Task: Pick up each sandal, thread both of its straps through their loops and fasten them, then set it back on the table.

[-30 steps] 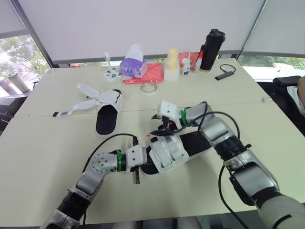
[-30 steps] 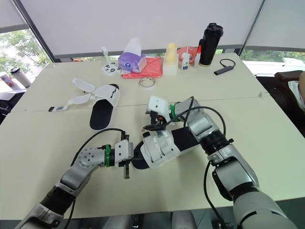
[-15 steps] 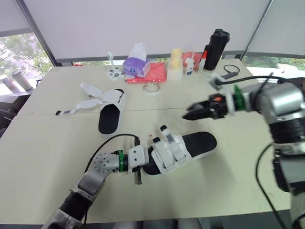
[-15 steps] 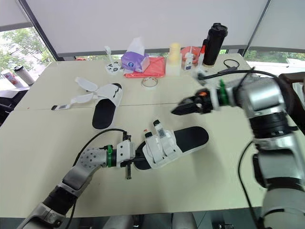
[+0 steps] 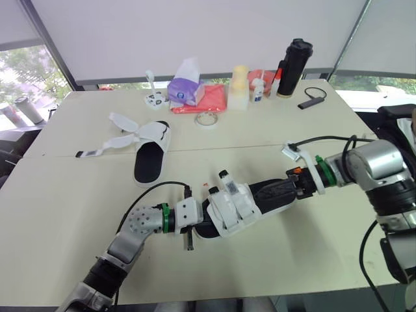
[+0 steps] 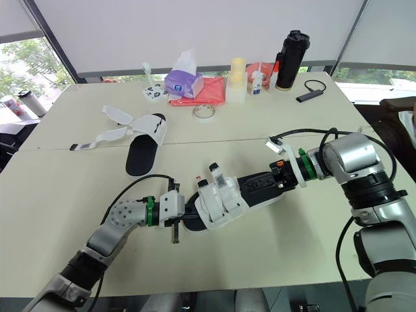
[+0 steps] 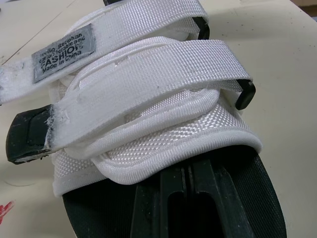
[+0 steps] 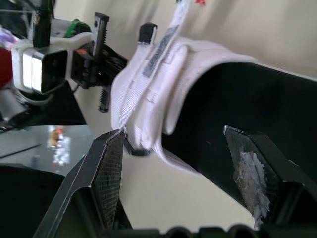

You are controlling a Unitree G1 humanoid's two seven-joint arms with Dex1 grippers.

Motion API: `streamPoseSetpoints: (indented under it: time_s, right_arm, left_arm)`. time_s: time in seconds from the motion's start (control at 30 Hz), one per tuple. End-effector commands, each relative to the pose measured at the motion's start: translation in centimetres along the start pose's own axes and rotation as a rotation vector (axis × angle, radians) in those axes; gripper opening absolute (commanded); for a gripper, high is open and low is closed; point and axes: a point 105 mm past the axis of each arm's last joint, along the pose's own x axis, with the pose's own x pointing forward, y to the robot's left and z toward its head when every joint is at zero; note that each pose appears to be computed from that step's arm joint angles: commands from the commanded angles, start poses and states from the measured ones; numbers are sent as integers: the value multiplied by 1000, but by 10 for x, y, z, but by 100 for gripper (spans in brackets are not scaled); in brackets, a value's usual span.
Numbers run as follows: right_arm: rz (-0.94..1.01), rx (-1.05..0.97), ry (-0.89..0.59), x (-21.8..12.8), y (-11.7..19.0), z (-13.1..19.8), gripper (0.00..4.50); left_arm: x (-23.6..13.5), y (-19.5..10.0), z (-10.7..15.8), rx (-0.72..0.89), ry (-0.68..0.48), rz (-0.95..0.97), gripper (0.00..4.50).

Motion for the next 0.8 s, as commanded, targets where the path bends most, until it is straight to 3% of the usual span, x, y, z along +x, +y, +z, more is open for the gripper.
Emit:
streamPoseSetpoints:
  time_s: [0.03, 0.8]
  right_arm:
    - [51, -6, -17, 4, 11, 10, 342]
    - [208, 34, 65, 58, 36, 15, 342]
  left_arm:
    - [-3, -19, -31, -84, 109, -49, 0]
    - [-5, -18, -26, -92, 70, -15, 0]
